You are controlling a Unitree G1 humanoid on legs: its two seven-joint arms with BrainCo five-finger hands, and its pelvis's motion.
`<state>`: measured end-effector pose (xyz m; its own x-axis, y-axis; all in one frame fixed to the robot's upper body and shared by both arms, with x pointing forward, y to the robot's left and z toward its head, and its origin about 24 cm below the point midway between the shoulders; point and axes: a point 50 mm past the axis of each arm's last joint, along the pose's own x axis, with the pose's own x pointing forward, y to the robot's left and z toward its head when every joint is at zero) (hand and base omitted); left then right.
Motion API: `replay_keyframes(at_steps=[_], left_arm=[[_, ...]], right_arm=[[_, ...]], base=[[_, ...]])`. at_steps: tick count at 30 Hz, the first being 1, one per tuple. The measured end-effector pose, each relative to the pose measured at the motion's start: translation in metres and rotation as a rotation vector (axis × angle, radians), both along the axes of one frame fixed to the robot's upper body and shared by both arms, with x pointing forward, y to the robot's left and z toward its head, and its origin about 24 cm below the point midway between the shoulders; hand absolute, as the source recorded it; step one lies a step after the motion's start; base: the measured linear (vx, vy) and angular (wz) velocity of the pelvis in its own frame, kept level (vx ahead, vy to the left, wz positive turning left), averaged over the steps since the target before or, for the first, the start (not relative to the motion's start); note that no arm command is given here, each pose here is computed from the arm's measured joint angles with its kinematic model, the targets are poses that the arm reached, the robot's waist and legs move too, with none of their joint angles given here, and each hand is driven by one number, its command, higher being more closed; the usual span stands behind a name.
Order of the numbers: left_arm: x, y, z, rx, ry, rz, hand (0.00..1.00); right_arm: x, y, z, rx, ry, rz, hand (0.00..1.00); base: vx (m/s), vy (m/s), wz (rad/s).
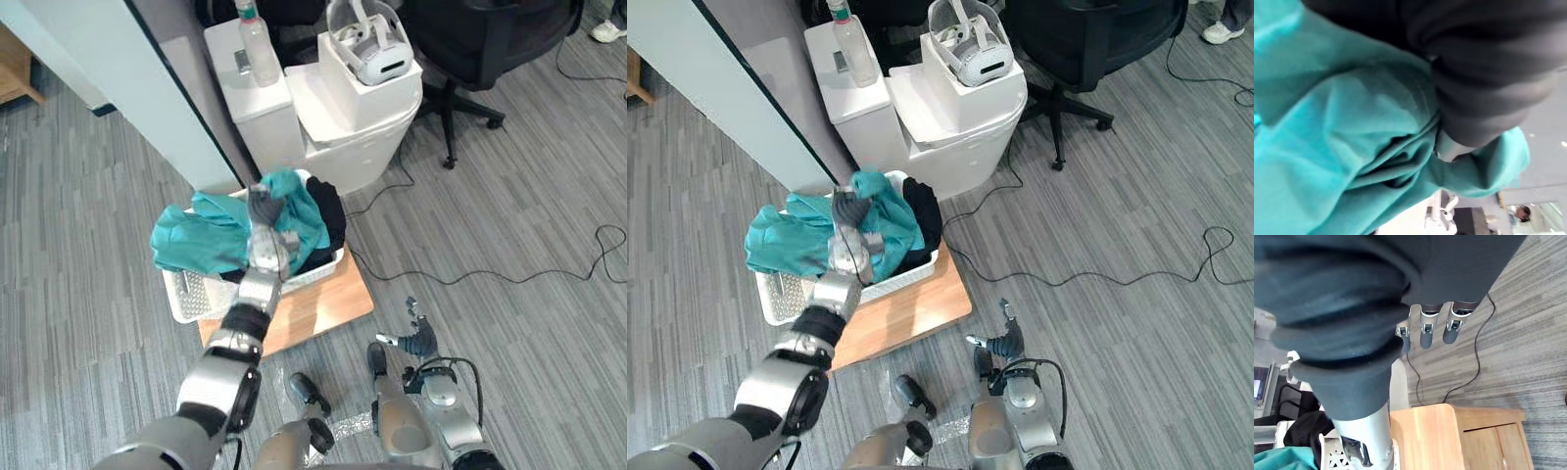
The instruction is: Tidy the bed and pick cloth on bed and put in laundry
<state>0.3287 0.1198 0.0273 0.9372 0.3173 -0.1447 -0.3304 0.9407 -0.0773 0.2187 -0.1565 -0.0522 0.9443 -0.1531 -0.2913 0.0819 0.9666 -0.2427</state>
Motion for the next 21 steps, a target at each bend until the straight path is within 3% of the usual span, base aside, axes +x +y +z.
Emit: replay_keyframes(at_steps=[5, 21], left_arm=[[-0.033, 0.011, -0.032, -0.083, 0.074, 0.041, 0.00], [-0.029, 0.086, -0.006, -0.073, -0.046, 0.273, 0.00]], right_arm=[[0.000, -0.009, -0.007, 0.001, 0.044, -0.053, 0.00], [-0.018, -0.026, -0.018, -0.005, 0.115, -0.094, 0.00]], base=[[0.00, -0.014, 0.10], [0.01, -0.005, 0.02]])
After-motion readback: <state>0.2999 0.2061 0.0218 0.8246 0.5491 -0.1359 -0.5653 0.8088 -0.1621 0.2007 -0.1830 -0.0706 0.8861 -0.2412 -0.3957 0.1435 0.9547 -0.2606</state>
